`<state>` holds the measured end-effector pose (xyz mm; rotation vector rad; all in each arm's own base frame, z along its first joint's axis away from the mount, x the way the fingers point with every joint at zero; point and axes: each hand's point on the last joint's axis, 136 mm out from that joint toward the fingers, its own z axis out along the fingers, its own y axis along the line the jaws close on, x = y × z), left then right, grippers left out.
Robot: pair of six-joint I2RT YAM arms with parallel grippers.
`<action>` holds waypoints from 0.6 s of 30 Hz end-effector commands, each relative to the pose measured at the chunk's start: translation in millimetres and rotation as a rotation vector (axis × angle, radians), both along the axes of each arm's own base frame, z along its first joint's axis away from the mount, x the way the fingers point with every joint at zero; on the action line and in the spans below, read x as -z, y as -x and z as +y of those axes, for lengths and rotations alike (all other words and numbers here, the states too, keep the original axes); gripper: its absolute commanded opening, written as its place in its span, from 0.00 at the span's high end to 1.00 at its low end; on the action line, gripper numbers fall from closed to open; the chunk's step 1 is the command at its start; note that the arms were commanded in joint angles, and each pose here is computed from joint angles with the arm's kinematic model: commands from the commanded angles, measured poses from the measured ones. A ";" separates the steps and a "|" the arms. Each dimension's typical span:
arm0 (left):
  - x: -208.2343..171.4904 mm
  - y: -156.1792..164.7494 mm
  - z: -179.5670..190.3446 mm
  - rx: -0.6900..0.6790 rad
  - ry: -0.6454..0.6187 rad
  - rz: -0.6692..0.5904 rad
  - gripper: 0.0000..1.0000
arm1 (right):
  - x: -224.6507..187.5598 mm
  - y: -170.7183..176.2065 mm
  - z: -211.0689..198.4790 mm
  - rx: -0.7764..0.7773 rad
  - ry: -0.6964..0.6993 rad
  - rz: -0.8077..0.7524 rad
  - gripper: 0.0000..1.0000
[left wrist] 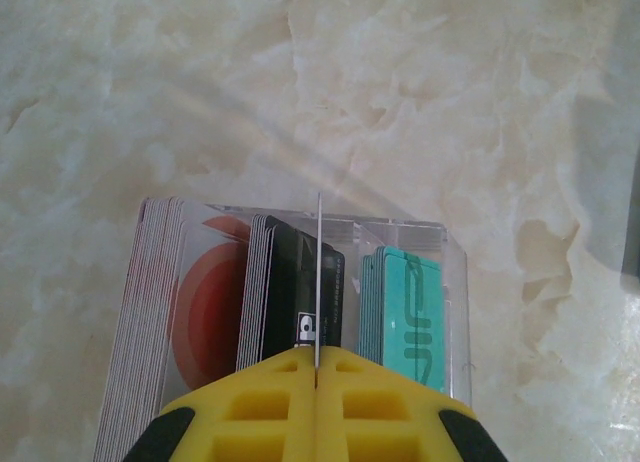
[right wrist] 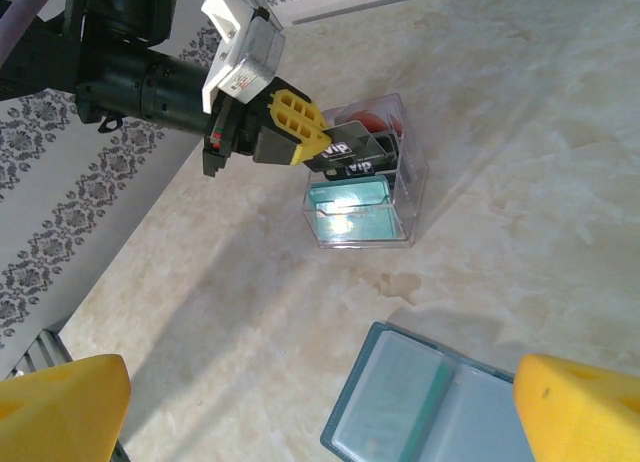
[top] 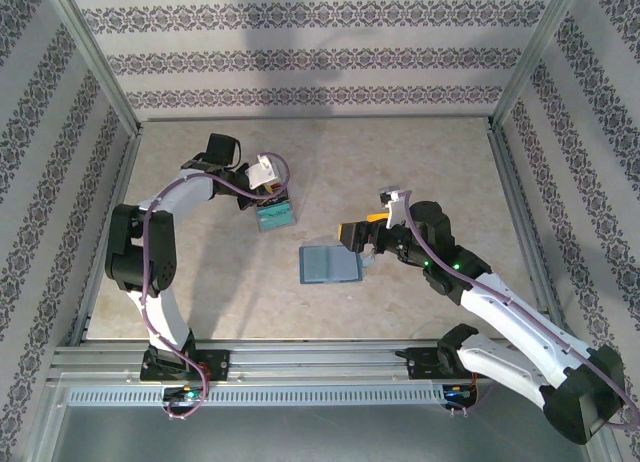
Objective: Take the credit cards out of the card holder
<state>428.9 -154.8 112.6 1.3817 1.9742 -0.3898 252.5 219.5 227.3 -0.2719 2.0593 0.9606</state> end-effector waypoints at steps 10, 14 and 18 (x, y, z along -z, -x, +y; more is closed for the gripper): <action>4.8 -17.9 1.5 0.022 0.010 -0.012 1.00 | -11.5 -1.7 -3.0 0.016 -0.020 -0.016 0.02; 12.3 -17.5 1.8 0.024 0.005 0.014 1.00 | -11.6 -0.6 -3.4 0.016 -0.021 -0.015 0.02; 15.9 -16.5 2.6 0.016 0.001 0.032 0.97 | -11.1 -0.2 -3.5 0.016 -0.020 -0.013 0.02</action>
